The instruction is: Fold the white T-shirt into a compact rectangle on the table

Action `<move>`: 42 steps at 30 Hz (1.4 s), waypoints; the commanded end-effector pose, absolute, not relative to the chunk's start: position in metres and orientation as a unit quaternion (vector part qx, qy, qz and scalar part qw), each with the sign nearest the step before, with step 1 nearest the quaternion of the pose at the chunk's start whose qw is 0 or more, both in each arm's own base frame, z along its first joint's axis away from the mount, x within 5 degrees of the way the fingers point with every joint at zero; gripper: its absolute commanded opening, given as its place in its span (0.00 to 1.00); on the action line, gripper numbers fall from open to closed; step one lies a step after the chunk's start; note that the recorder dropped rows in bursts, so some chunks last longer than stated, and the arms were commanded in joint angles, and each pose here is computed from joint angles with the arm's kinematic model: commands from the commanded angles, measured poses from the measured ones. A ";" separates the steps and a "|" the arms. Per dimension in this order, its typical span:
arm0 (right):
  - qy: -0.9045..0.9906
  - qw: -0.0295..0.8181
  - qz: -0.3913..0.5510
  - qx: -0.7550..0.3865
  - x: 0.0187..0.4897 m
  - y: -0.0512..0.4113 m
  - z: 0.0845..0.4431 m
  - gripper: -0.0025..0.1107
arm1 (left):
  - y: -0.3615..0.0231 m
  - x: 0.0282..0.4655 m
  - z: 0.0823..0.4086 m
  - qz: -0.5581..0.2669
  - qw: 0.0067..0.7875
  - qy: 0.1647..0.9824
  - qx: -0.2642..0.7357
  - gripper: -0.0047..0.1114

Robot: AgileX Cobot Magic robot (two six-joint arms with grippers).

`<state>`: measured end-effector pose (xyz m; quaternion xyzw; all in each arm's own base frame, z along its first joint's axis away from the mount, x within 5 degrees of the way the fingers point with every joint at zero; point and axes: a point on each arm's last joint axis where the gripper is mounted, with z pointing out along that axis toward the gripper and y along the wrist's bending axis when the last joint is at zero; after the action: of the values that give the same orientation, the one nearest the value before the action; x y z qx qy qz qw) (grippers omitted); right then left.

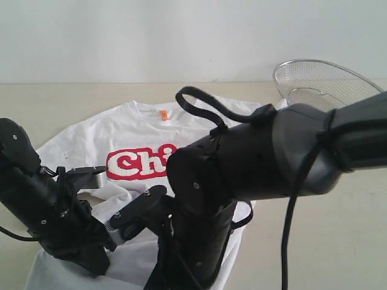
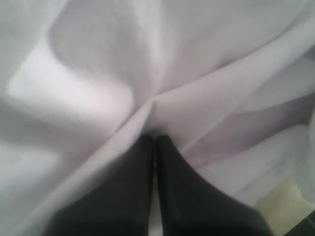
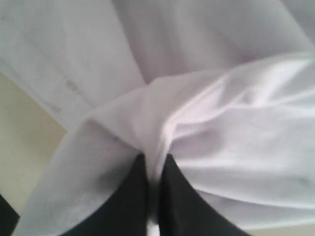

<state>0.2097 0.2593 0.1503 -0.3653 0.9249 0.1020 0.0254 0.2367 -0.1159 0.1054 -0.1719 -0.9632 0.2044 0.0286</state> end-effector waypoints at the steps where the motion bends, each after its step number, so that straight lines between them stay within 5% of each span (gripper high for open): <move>1: 0.939 0.044 0.010 -0.342 0.212 0.236 0.175 0.02 | -0.114 0.236 0.097 0.190 0.025 -0.966 -0.174 0.08; 8: 0.927 0.003 -0.184 -0.327 0.209 0.193 0.201 0.02 | -0.114 0.236 0.096 0.189 0.025 -0.966 -0.176 0.08; 16: 0.954 -0.101 -0.121 -0.255 0.195 0.168 0.179 0.02 | -0.114 0.234 0.097 0.193 0.036 -0.964 -0.181 0.08; 33: 0.951 -0.192 -0.177 -0.163 0.130 0.110 0.149 0.02 | -0.115 0.229 0.097 0.202 0.060 -0.961 -0.178 0.08; 37: 0.948 -0.197 -0.179 -0.177 0.128 0.108 0.148 0.13 | -0.114 0.226 0.097 0.205 0.067 -0.960 -0.178 0.08; 42: 0.946 -0.192 -0.185 -0.184 0.130 0.107 0.148 0.47 | -0.114 0.226 0.096 0.203 0.068 -0.960 -0.180 0.08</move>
<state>0.1295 0.1109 0.1460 -0.1781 0.9492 -0.1773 -0.1894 0.2318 -0.1175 0.1041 -0.1676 -0.9597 0.2192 0.0535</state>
